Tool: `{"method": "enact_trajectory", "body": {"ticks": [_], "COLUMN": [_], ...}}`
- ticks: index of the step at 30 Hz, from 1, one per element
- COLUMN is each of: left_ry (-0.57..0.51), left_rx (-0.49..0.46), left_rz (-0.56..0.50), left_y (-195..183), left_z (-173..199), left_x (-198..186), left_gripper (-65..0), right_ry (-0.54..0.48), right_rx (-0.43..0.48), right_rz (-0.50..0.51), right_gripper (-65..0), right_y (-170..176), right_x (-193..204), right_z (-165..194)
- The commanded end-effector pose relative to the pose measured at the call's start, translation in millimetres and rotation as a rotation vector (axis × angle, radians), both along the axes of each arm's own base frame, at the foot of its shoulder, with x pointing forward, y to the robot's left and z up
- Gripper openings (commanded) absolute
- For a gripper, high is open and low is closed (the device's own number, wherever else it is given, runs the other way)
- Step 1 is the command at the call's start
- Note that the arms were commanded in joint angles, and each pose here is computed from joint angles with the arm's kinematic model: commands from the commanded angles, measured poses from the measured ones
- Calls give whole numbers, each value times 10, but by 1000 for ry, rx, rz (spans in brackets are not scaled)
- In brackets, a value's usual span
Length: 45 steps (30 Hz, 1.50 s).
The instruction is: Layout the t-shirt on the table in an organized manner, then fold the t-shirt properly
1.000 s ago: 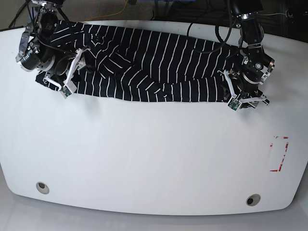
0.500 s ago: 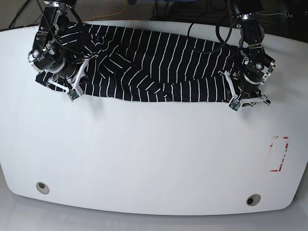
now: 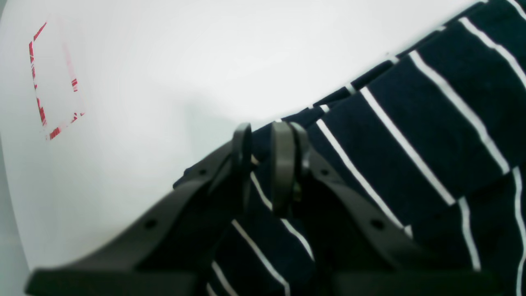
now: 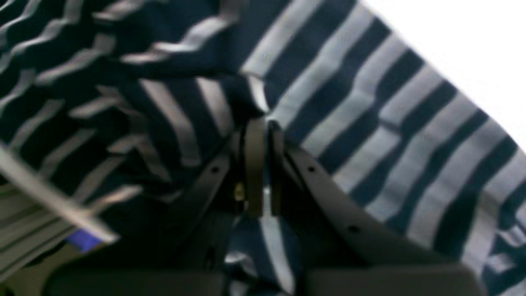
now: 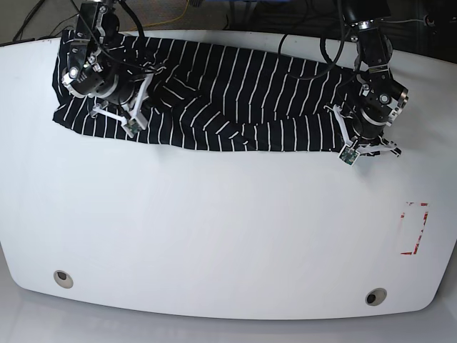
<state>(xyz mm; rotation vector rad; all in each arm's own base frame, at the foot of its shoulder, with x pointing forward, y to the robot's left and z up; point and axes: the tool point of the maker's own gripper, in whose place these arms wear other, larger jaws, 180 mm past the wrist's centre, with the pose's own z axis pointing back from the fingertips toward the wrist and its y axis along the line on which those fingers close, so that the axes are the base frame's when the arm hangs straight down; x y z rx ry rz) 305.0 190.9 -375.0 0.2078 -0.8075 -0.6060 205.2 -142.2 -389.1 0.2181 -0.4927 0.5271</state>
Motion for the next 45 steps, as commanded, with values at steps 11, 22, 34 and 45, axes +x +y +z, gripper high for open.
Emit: {"method": "enact_trajectory", "body": {"ticks": [11, 22, 34, 45], "left_ry": [-52, -56, -71, -71], "left_rx": [-5, -7, -7, -10], "left_rz": [-5, -6, -5, -22], "left_y": [3, 2, 8, -52], "left_z": [137, 147, 195, 196], "left_x": [91, 99, 157, 170], "left_gripper": [-588, -588, -588, -588], "right_ry": [24, 8, -131, -102], "right_rx": [257, 482, 174, -70], "right_rz": [228, 351, 132, 22], "right_gripper": [-624, -622, -622, -624], "right_y": [675, 759, -72, -216], "right_x": [-255, -236, 245, 270], "right_z": [193, 661, 568, 209]}}
